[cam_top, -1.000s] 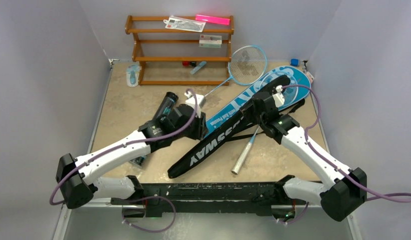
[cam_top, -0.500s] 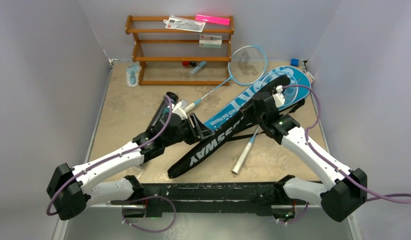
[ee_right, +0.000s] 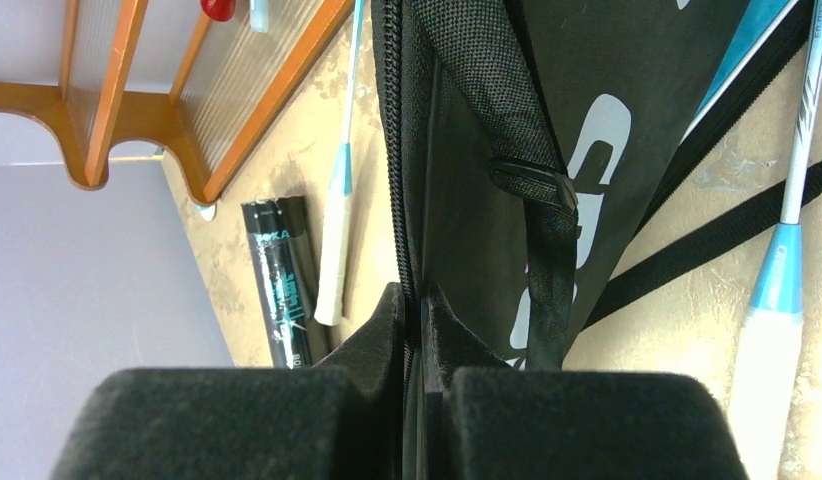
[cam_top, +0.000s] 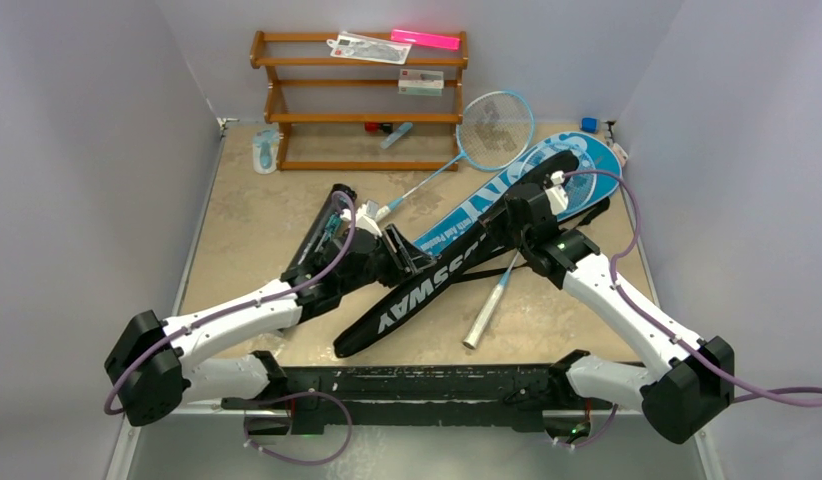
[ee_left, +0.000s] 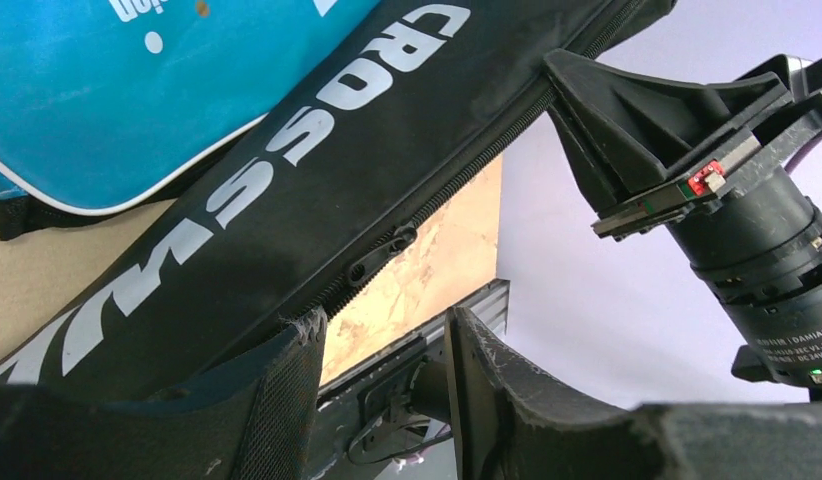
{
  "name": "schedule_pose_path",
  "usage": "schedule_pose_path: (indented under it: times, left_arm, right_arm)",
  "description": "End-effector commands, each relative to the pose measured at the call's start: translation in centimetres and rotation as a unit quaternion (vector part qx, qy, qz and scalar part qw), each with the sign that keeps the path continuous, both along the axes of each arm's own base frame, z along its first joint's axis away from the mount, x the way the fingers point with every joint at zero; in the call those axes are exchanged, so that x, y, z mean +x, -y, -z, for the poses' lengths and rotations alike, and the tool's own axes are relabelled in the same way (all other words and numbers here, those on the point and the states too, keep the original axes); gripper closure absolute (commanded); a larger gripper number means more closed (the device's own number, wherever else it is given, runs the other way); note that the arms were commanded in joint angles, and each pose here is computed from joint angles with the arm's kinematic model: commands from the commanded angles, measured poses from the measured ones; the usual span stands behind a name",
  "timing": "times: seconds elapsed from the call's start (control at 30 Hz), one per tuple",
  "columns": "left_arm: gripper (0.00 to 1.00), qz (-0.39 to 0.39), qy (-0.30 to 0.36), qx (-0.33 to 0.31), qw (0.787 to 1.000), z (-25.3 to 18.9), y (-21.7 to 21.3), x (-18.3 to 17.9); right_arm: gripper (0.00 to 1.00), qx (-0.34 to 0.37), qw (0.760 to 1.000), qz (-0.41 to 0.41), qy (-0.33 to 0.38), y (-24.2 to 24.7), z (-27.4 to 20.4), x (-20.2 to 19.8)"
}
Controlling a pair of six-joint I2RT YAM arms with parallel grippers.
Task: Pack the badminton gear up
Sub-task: Zip the racket bag at the center of the board.
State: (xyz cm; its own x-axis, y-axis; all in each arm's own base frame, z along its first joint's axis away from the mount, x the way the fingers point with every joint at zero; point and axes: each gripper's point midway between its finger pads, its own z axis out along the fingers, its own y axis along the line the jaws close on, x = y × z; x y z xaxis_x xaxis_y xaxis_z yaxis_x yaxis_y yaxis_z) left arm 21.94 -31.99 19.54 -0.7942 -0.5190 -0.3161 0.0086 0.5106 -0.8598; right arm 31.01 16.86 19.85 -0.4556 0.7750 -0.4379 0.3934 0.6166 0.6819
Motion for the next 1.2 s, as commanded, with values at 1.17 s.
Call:
schedule_pose_path:
  times: [1.17]
  left_arm:
    - [0.79,0.011,0.040,-0.035,0.999,-0.3,2.3,1.7]
  right_arm:
    - [1.00,0.040,0.998,0.006,0.054,-0.4,-3.2,0.9]
